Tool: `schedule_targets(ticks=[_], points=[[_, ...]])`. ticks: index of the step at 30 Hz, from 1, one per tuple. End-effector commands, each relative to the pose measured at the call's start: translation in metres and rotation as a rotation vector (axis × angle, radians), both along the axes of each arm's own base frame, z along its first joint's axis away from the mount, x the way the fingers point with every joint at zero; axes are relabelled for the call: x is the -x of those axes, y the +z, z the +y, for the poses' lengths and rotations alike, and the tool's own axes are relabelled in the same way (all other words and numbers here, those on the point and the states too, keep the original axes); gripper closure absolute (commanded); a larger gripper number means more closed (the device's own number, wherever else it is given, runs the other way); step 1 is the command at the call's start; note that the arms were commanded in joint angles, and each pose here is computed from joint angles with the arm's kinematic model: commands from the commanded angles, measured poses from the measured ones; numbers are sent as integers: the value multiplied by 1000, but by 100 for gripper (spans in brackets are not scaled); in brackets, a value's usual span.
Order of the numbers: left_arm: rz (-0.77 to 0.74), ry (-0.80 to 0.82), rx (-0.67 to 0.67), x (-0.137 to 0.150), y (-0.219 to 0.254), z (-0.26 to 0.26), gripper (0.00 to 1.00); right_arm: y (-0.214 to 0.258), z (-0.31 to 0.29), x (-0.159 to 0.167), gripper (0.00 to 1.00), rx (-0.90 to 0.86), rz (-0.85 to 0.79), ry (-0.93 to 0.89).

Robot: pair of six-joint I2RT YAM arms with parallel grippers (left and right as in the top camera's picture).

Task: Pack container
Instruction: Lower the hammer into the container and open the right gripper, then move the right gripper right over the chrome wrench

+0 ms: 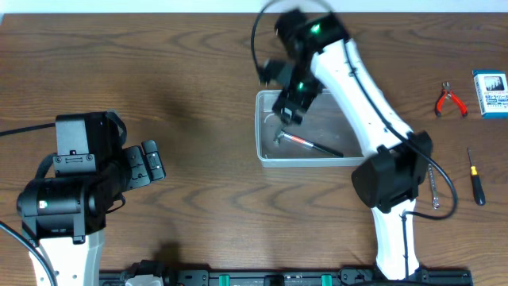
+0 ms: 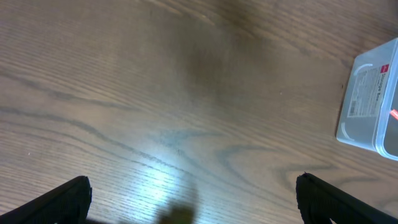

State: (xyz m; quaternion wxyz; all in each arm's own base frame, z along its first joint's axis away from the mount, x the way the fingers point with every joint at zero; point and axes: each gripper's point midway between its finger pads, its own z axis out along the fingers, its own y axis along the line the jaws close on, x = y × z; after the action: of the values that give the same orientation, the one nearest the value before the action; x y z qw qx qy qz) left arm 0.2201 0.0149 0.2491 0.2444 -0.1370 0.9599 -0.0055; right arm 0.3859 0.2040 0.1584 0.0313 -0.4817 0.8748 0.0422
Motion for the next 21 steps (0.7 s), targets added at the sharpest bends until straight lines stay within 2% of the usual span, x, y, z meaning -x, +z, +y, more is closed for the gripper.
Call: schedule_targets(ticks=[1, 5, 9, 12, 15, 17, 19, 21], points=[[-15, 15, 4, -2, 5, 1, 2, 61, -25, -22, 1, -29, -156, -217], [-6, 15, 4, 0, 4, 1, 2, 111, -70, -37, 1, -98, -265, -509], [1, 15, 4, 1, 3, 1, 2, 158, -141, -32, 1, -136, -375, -812], [-1, 15, 4, 1, 3, 1, 2, 186, -198, -13, 1, -154, -435, -980], [-1, 15, 4, 1, 3, 1, 2, 187, -249, 20, 1, -114, -420, -1116], [-2, 15, 4, 1, 4, 1, 2, 176, -279, 40, 1, -52, -388, -1124], [-9, 15, 4, -1, 4, 1, 2, 165, -298, 46, 1, -31, -362, -1110], [-23, 15, 3, -4, 6, 1, 2, 148, -289, 45, 1, -126, -280, -963]])
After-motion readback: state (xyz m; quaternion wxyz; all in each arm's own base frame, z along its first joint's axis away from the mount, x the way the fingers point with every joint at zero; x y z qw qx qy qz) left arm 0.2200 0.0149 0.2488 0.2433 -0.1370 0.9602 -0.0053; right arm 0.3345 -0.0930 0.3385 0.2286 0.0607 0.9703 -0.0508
